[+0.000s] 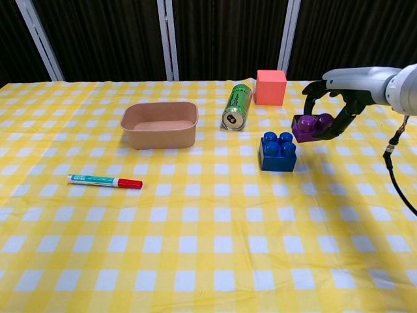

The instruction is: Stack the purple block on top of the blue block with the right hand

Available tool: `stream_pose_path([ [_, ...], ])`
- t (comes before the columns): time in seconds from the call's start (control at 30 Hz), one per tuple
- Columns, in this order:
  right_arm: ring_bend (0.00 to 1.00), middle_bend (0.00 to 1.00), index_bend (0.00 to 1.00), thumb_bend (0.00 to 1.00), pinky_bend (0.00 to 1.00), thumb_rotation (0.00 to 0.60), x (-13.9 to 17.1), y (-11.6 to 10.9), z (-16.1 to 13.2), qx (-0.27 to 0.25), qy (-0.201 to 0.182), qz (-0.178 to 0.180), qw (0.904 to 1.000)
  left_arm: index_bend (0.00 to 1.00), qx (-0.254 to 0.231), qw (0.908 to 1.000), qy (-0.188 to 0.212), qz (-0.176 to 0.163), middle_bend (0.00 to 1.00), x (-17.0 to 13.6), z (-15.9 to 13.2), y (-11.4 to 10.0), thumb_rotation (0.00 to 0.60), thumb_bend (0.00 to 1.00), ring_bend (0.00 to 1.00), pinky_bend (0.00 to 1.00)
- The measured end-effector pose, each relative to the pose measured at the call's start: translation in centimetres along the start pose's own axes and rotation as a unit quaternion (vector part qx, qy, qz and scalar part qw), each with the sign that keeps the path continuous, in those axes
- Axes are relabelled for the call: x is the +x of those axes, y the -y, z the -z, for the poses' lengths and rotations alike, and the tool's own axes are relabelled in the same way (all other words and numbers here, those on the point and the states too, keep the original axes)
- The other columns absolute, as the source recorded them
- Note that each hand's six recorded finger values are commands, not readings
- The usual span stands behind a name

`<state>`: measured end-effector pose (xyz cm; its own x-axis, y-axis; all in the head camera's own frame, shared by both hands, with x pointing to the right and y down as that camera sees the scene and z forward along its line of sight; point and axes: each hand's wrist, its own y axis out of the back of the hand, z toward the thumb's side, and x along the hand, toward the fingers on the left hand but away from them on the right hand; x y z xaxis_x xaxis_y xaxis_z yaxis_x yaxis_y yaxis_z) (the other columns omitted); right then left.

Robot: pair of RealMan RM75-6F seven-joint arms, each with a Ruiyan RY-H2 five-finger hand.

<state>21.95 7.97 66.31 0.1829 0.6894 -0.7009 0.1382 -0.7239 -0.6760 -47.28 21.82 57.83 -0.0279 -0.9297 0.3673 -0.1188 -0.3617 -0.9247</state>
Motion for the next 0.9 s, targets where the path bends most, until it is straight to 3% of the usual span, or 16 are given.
stream_pose_path([
  [0.43, 0.00, 0.00, 0.51, 0.47, 0.00, 0.600, -1.6, 1.3, -4.4, -0.005, -0.003, -0.006, 1.0000, 0.17, -0.004, 0.9999, -0.011, -0.006, 0.05, 0.1, 0.6, -0.3, 0.600, 0.12, 0.00, 0.05],
  [0.9, 0.00, 0.00, 0.51, 0.47, 0.00, 0.600, -2.8, 2.1, -4.9, -0.017, -0.007, -0.011, 0.9998, 0.17, -0.004, 0.9999, -0.013, -0.007, 0.05, 0.2, 0.9, -0.5, 0.600, 0.12, 0.00, 0.05],
])
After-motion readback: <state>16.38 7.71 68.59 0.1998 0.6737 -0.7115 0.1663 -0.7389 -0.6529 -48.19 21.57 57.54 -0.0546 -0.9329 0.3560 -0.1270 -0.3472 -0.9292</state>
